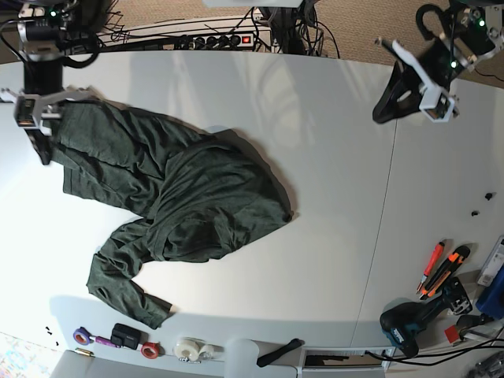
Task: Layout the t-shirt on the table in an organized manner, then fold the t-shirt properly
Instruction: 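Lower the right gripper onto the middle of the green shirt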
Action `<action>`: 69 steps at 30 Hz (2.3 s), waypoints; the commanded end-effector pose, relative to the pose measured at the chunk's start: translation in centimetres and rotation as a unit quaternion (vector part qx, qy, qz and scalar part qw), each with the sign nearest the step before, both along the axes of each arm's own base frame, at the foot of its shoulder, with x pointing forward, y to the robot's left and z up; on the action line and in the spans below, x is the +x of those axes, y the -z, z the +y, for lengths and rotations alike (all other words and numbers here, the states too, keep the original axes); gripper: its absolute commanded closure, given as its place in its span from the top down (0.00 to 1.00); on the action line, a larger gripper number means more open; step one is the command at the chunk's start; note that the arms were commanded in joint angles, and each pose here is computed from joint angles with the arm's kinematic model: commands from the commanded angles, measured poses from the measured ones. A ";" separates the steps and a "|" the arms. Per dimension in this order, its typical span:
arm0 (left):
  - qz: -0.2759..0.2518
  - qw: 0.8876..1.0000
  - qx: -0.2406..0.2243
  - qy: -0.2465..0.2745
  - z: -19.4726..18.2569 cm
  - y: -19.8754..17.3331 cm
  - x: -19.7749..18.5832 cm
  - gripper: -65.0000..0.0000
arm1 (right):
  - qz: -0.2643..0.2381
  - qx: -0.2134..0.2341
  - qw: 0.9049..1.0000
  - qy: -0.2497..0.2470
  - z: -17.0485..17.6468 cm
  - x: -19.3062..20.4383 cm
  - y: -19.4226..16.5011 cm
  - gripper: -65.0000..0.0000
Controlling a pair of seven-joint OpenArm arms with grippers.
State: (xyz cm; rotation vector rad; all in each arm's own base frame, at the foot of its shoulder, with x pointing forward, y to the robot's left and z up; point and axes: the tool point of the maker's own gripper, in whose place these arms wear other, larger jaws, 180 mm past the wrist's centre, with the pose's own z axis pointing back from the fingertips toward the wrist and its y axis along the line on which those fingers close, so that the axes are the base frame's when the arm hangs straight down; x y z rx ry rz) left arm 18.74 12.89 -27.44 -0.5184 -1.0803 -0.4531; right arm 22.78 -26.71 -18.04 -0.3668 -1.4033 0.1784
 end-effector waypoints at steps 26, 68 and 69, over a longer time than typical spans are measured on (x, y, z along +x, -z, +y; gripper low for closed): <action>0.029 0.998 0.045 0.033 -3.7 4.1 -0.4 0.19 | 0.138 0.181 0.964 -0.139 23.9 16.1 13.3 0.57; 0.024 0.998 0.044 0.032 -3.7 4.0 -0.2 0.19 | 0.186 0.124 0.954 -0.199 24.9 13.8 10.0 0.44; 0.024 0.998 0.044 0.032 -3.7 4.0 -0.2 0.19 | 0.185 0.124 0.954 -0.199 24.9 13.8 10.0 0.44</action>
